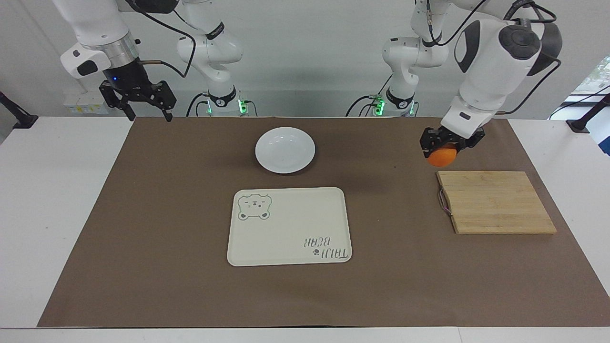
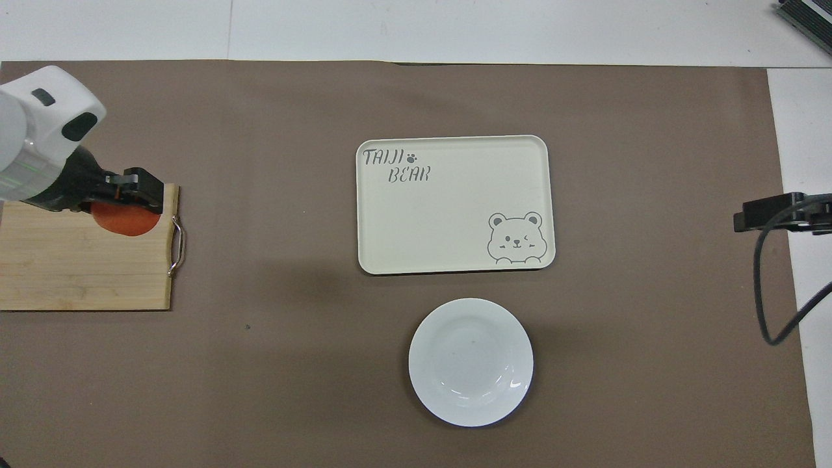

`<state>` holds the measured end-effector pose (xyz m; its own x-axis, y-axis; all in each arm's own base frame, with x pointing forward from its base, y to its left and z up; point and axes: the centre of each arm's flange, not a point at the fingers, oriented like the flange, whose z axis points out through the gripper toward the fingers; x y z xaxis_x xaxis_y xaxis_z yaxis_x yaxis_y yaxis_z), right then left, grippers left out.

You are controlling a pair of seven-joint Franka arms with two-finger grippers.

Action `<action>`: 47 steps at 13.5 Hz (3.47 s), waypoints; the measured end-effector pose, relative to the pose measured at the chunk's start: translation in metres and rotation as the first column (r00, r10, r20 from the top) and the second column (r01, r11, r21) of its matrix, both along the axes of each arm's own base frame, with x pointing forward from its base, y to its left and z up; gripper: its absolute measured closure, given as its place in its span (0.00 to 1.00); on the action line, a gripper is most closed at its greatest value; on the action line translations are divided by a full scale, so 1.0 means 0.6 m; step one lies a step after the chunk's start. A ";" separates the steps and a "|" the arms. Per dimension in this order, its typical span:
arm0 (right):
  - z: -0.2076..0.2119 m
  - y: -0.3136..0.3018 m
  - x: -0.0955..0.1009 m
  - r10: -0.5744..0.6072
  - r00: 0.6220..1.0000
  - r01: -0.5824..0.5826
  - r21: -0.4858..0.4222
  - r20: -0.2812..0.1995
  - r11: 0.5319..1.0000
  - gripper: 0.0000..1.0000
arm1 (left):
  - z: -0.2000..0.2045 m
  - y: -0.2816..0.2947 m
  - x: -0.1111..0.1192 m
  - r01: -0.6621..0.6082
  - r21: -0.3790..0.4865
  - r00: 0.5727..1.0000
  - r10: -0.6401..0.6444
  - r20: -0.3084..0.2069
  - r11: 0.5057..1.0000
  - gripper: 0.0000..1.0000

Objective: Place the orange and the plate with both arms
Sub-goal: 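Carry the orange with the left gripper over the white plate, then release the orange onto the plate and withdraw the left gripper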

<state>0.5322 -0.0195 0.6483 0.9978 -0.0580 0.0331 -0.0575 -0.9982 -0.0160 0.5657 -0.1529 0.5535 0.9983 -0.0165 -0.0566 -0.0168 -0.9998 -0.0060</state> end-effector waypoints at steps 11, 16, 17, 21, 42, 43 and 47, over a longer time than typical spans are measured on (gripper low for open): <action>0.000 0.000 0.000 0.000 1.000 0.000 0.000 0.000 1.000 0.00 | -0.204 -0.338 -0.160 0.068 -0.042 0.998 -0.068 0.013 0.997 0.24; 0.000 0.000 0.000 0.000 1.000 0.000 0.000 0.000 1.000 0.00 | -0.268 -0.479 -0.262 -0.032 -0.071 0.999 0.034 0.037 0.997 0.24; 0.000 0.000 0.000 0.000 1.000 0.000 0.000 0.000 1.000 0.00 | -0.277 -0.497 -0.277 -0.046 -0.073 0.998 0.049 0.037 0.996 0.24; 0.000 0.000 0.000 0.000 1.000 0.000 0.000 0.000 1.000 0.00 | -0.340 -0.574 -0.343 -0.108 -0.087 0.993 0.111 0.034 0.990 0.24; -0.005 -0.001 -0.008 -0.001 0.999 0.001 0.001 -0.041 1.000 0.00 | -0.063 0.009 0.055 -0.068 -0.088 0.988 0.079 0.130 0.994 0.00; -0.006 -0.002 -0.008 -0.002 0.999 0.002 0.002 -0.044 1.000 0.00 | -0.054 0.052 0.062 -0.037 -0.081 0.991 0.047 0.129 0.996 0.00; -0.031 0.004 -0.007 -0.011 0.998 0.019 0.120 -0.068 0.993 0.00 | -0.022 0.196 0.064 0.053 -0.062 0.992 -0.045 0.120 0.997 0.00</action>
